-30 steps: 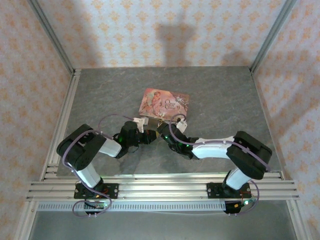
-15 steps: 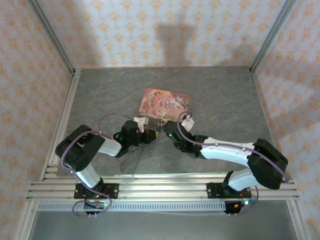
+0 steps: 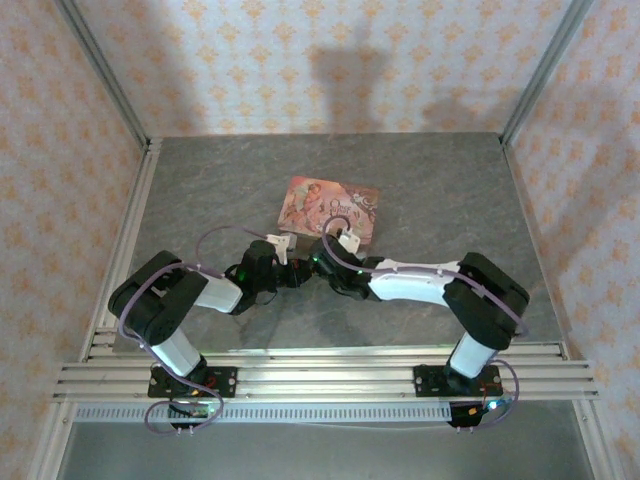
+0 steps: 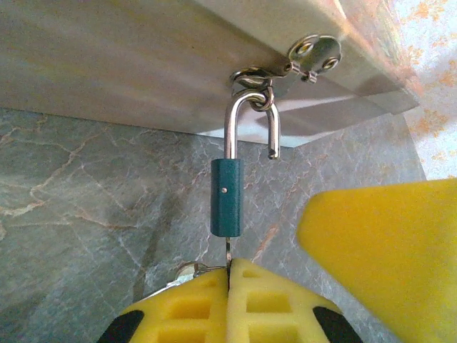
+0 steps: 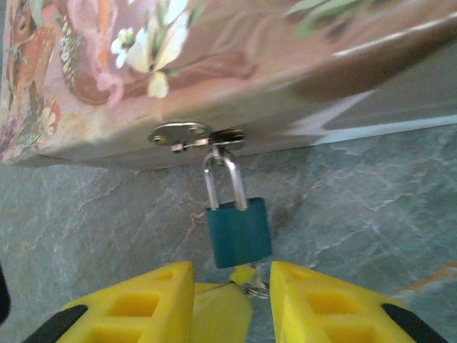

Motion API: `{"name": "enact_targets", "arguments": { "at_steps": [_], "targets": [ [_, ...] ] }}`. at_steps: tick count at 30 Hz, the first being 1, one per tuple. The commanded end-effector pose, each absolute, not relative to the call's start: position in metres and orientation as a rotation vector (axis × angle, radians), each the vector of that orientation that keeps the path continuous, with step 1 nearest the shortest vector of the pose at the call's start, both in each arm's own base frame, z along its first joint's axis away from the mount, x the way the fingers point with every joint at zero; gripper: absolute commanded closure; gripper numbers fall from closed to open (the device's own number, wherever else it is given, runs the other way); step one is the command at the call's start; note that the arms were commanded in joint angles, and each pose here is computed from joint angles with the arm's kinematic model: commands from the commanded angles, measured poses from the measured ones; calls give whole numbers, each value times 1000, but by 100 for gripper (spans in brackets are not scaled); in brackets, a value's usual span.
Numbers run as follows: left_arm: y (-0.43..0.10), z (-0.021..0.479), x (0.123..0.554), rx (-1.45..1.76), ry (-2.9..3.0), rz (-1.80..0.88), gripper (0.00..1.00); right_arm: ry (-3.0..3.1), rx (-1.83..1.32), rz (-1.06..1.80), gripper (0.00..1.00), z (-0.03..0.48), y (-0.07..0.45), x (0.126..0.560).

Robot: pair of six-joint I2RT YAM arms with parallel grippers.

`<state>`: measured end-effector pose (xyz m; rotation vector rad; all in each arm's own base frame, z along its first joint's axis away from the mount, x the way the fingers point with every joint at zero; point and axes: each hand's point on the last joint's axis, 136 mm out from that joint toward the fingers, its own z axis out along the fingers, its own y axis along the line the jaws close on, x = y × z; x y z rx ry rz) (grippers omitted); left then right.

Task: Unlock the padlock with the key

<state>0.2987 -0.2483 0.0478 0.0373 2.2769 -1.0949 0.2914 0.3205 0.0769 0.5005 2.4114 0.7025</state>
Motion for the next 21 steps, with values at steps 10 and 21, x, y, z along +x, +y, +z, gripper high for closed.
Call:
{"name": "enact_targets", "arguments": {
  "at_steps": [10,21],
  "targets": [
    [-248,62,304,68,2234,-1091,100,2497,455,610,66,63,319,306],
    [-249,62,304,73,2230,-1094,100,2524,435,581,63,56,324,315]
  ]
}}
